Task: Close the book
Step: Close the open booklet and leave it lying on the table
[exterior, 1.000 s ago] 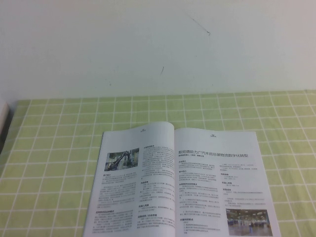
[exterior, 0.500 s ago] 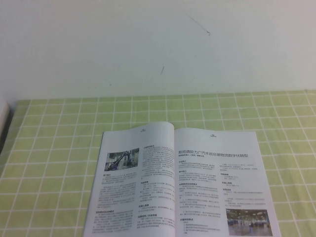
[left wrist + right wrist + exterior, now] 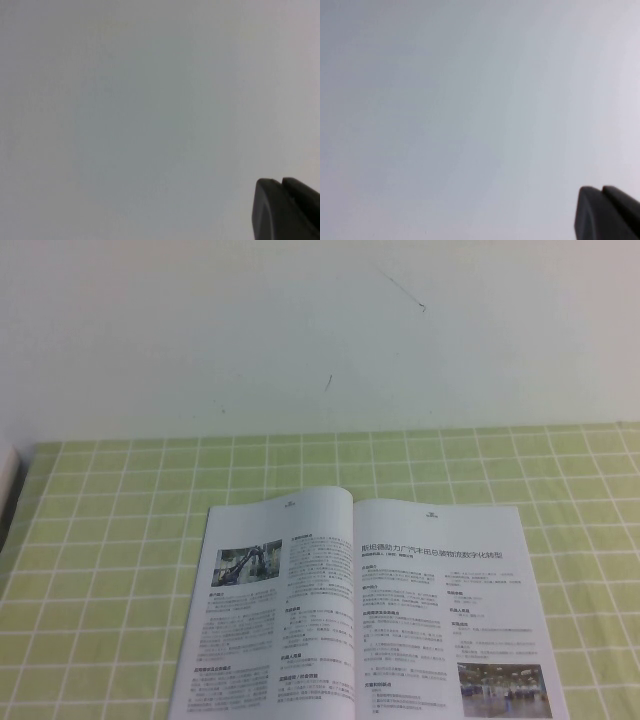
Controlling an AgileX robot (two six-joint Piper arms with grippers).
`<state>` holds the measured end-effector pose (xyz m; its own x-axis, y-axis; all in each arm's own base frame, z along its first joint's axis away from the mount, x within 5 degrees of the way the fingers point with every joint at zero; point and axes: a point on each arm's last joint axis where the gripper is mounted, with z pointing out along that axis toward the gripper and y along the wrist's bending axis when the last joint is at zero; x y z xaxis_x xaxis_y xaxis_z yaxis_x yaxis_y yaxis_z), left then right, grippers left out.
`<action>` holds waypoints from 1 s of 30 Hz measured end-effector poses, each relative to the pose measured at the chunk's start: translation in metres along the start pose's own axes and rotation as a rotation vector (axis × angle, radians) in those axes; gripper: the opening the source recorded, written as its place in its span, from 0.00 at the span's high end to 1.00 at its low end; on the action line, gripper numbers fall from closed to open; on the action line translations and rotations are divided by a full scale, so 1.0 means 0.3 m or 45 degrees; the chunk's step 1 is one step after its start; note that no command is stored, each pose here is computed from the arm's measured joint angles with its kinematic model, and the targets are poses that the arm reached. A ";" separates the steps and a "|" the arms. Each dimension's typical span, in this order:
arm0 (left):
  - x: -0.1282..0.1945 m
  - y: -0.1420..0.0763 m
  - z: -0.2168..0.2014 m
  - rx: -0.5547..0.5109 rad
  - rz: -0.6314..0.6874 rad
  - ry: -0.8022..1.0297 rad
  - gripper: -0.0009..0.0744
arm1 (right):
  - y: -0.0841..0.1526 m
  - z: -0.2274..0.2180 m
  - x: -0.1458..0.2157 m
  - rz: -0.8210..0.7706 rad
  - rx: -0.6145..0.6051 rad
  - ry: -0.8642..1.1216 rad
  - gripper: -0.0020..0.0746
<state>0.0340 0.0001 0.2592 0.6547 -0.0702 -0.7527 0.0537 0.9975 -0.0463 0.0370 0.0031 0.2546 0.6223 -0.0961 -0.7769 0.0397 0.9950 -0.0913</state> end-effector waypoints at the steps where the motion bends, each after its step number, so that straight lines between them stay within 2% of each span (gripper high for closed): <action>1: -0.006 0.000 0.000 0.001 0.000 -0.024 0.99 | 0.000 0.000 -0.003 0.000 0.000 -0.013 0.98; 5: -0.025 -0.001 -0.001 0.004 0.000 -0.103 0.99 | -0.001 0.005 -0.010 -0.001 0.001 -0.007 0.98; 8: -0.039 -0.009 0.013 0.032 0.014 -0.070 0.99 | -0.009 0.036 -0.059 -0.010 0.007 0.052 0.98; 11: -0.120 -0.021 0.064 0.060 0.046 0.037 0.99 | -0.023 0.075 -0.151 -0.020 0.017 0.127 0.98; 14: -0.237 -0.021 0.108 0.025 0.061 0.209 0.99 | -0.037 0.112 -0.263 -0.022 0.029 0.176 0.98; 18: -0.332 -0.016 0.163 -0.025 0.070 0.430 0.99 | -0.050 0.193 -0.324 -0.018 0.030 0.349 0.98; 23: -0.282 -0.007 0.222 -0.056 0.099 0.696 0.99 | -0.051 0.295 -0.252 0.035 0.011 0.805 0.98; 25: -0.230 -0.003 0.237 -0.062 0.107 0.806 0.99 | -0.041 0.320 -0.172 0.065 -0.019 1.062 0.98; 27: -0.178 0.000 0.243 -0.063 0.109 0.887 0.99 | -0.026 0.332 -0.096 0.057 -0.088 1.288 0.98; 30: -0.079 0.001 0.244 -0.061 0.077 1.011 0.99 | -0.001 0.337 -0.004 -0.030 -0.272 1.553 0.98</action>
<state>0.0737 0.0013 0.3251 -0.0782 -0.0057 -0.9969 -0.0091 0.9999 -0.0050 0.1151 0.0054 0.3186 -0.5159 -0.1893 -0.8355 -0.1587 0.9795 -0.1239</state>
